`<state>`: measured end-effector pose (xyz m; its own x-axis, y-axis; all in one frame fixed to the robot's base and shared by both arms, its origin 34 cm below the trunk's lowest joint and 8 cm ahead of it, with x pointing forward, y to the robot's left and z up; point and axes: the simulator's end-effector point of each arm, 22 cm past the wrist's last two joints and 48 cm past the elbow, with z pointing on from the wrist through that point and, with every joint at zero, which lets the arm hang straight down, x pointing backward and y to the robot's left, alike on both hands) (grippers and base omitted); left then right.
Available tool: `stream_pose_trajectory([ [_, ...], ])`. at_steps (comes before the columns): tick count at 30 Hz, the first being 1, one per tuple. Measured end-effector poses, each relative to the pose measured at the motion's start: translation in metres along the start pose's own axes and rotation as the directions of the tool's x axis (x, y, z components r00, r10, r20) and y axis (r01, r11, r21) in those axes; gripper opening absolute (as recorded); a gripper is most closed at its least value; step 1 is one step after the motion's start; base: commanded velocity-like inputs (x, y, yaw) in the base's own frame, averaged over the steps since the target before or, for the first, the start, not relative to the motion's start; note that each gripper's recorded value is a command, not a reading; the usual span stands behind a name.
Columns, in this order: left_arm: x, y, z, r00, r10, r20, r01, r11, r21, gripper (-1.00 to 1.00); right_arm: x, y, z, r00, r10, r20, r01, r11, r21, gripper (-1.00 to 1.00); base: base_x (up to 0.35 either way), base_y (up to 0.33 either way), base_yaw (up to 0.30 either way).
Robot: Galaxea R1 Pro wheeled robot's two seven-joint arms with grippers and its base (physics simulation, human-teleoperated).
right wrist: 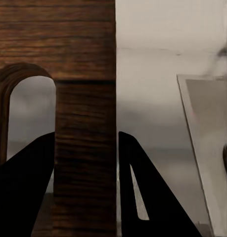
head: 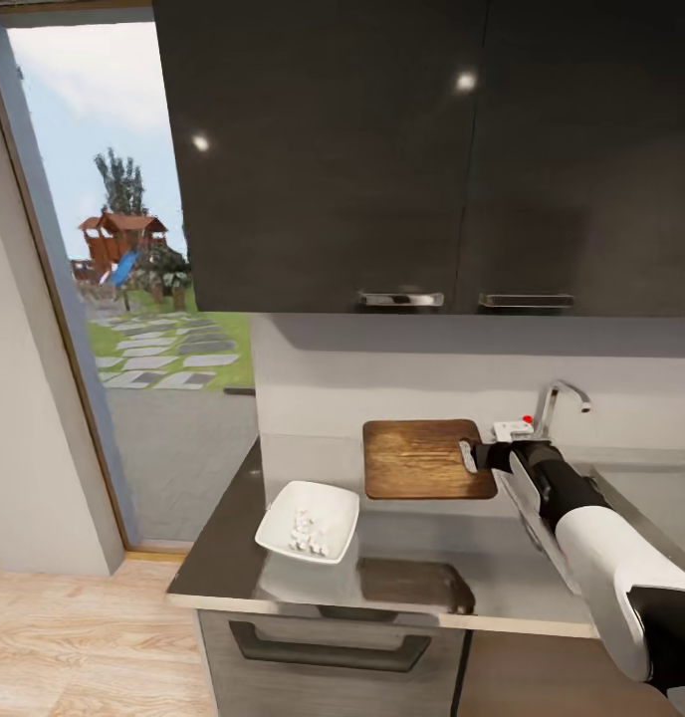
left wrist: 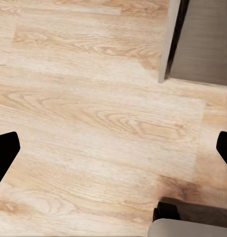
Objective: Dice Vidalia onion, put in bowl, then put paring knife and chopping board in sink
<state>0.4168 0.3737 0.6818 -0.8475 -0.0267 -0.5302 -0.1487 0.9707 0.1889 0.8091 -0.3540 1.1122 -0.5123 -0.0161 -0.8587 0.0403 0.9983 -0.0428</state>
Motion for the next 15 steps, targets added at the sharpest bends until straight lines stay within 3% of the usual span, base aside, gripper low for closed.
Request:
stream_pose_trajectory([
  [15, 0.0, 0.0, 0.0, 1.0, 0.0, 0.0, 0.0, 1.0, 0.001, 1.0, 0.018, 0.002, 0.008, 1.0, 0.001, -0.012, -0.001, 1.0, 0.001, -1.0, 0.0, -0.316, 0.0],
])
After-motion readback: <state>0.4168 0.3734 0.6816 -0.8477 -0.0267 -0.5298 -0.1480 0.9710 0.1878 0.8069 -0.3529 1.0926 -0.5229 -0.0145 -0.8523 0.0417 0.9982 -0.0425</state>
